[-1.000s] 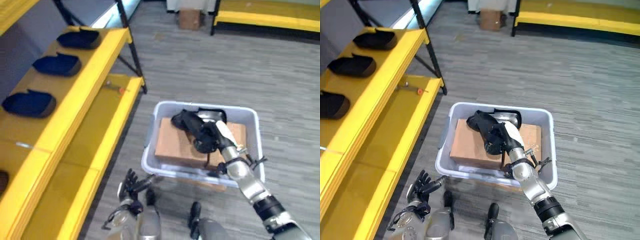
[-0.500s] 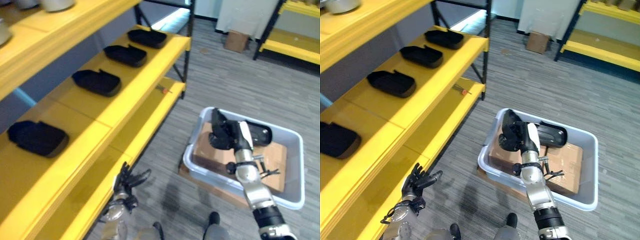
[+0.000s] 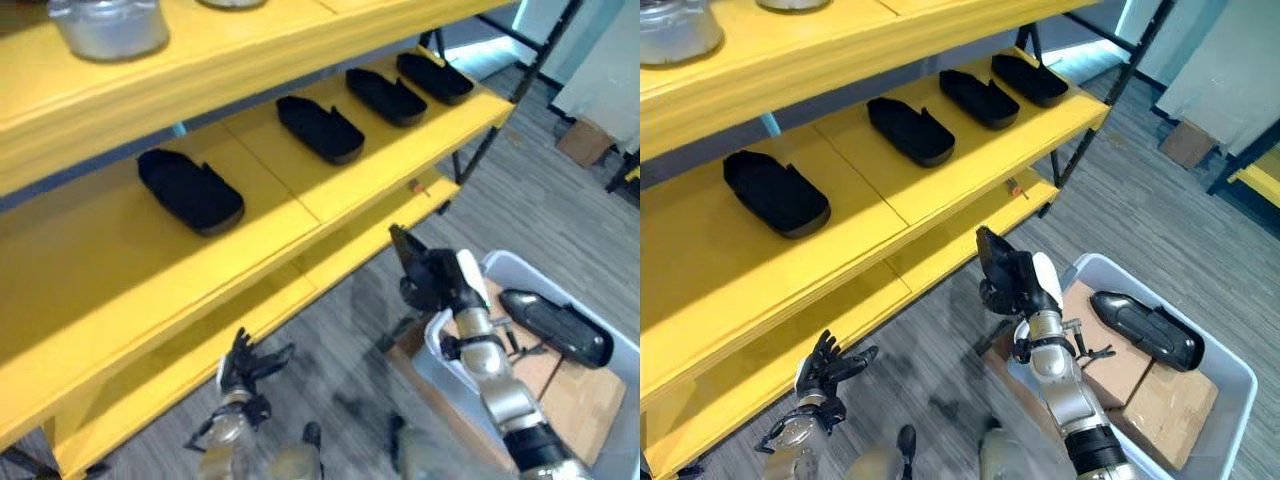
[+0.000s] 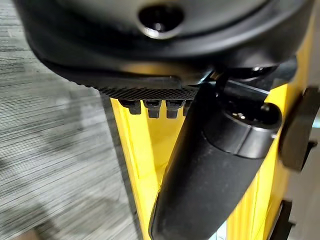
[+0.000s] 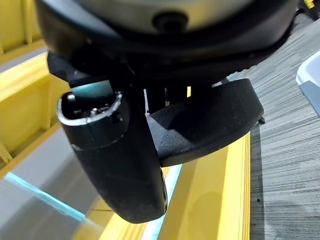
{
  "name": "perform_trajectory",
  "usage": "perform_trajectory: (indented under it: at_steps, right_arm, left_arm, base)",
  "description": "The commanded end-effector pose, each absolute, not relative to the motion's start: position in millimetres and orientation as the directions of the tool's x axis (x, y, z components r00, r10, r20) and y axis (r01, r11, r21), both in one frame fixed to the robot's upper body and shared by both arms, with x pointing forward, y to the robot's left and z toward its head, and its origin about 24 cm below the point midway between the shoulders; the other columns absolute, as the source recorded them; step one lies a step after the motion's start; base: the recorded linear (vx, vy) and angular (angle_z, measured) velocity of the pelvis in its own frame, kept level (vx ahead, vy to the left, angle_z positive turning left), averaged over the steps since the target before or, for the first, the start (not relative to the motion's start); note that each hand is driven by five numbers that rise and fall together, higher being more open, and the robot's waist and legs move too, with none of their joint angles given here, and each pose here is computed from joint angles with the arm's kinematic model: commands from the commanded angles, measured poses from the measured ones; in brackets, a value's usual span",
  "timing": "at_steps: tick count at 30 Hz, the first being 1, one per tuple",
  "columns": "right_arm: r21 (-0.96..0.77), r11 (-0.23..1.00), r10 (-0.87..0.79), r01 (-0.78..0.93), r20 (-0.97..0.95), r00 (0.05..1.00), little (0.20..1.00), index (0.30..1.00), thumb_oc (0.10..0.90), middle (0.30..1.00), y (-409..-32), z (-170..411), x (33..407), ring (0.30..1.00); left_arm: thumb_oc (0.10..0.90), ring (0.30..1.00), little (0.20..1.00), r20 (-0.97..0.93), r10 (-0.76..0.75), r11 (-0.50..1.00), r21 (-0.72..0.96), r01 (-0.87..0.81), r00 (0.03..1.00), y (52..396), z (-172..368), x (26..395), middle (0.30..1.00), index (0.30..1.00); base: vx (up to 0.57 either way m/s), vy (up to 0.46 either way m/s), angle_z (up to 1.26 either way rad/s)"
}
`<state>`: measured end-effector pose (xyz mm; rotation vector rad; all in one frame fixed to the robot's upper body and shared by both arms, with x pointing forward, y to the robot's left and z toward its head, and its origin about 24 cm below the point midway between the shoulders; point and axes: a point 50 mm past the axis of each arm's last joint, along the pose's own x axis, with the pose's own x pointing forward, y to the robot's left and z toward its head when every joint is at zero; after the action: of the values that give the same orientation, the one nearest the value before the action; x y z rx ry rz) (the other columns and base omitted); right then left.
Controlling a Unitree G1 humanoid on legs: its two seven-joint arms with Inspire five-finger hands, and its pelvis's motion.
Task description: Move parts from the plastic box to the shelf.
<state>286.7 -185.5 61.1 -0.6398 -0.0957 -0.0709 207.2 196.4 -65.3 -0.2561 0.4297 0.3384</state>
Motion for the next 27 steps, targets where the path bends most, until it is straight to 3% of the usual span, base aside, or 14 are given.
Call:
perform_trajectory:
  at_steps: [1,21,27]
  right_arm:
    - [-0.546,0.756,-0.035,0.361,0.517,0.855,0.3,0.3,0.4,0.3,-203.2,158.0,305.6,0.3]
    - [-0.567,0.764,0.059,0.307,0.536,0.842,0.3,0.3,0.4,0.3,-188.7,170.5,308.2,0.3]
    - [-0.578,0.749,-0.006,0.325,0.484,0.875,0.3,0.3,0.4,0.3,-208.2,155.4,301.3,0.3]
  left_arm:
    - [0.9,1.0,1.0,-0.224,0.237,0.906,-0.299,-0.298,0.945,179.5,-21.5,240.3,1.0,1.0]
    - [0.9,1.0,1.0,-0.256,0.25,0.887,-0.327,-0.327,0.934,179.8,-26.2,232.4,1.0,1.0]
    - [0.9,1.0,1.0,-0.267,0.214,0.903,-0.312,-0.294,0.94,178.0,-30.4,227.7,1.0,1.0]
  base:
    - [0.08,0.024,0.29]
    - [0.03,-0.064,0.21]
    - [0.05,0.016,1.09]
